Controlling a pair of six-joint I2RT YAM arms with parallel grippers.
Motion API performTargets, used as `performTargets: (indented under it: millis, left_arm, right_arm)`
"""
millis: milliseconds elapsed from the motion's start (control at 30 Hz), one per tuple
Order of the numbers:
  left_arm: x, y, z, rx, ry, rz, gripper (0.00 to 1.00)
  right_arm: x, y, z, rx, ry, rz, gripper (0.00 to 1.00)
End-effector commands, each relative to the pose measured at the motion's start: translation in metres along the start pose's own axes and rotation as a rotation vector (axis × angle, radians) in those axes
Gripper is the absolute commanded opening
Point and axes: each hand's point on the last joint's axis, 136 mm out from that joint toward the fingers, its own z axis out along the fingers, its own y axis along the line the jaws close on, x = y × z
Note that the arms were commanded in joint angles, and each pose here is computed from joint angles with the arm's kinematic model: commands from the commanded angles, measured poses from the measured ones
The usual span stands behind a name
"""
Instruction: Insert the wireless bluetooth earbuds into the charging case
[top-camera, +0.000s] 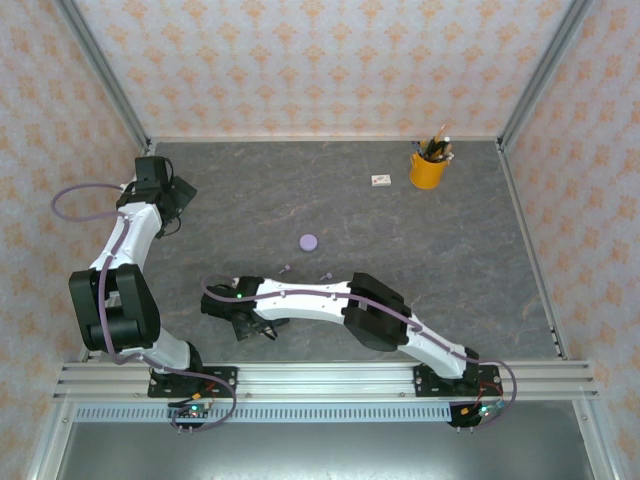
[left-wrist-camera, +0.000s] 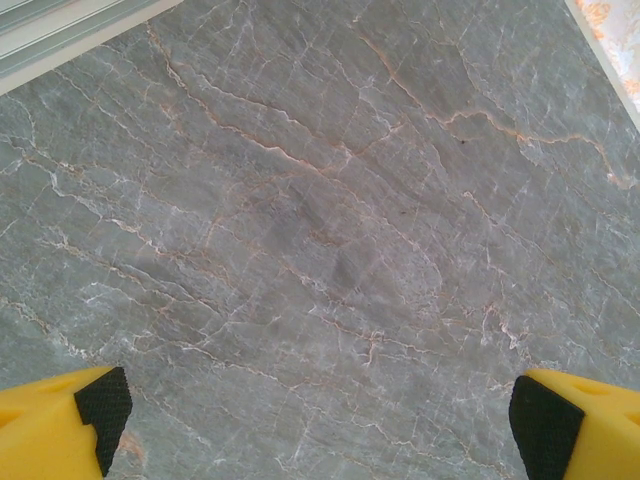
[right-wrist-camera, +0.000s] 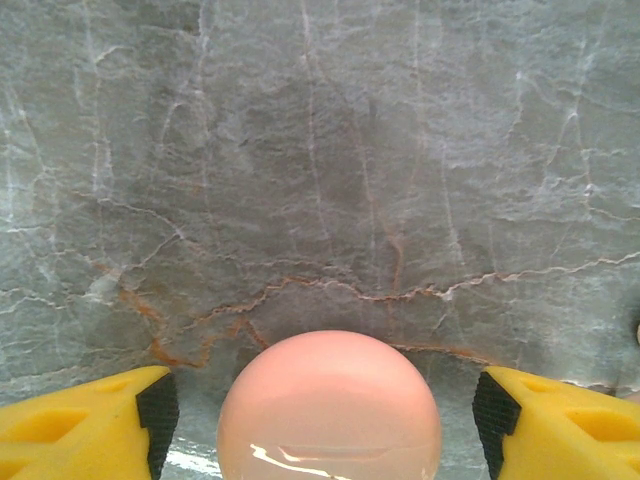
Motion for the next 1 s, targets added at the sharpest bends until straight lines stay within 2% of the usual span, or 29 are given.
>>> performTargets:
  millis: [0, 433, 967]
  left_arm:
    - [-0.008, -0.006, -0.003, 0.028, -0.024, -0.010, 1.00]
    - [-0.008, -0.007, -0.002, 0.037, -0.023, -0.014, 1.00]
    - [-0.005, -0.006, -0.004, 0.047, -0.023, -0.022, 1.00]
  right_arm:
    - [0.003, -0.004, 0.002, 0.030, 0.008, 0.016, 0.77]
    - [0.008, -0.006, 0.010, 0.034, 0.022, 0.027, 0.74]
    - [0.014, -0.008, 0.016, 0.028, 0.034, 0.029, 0.57]
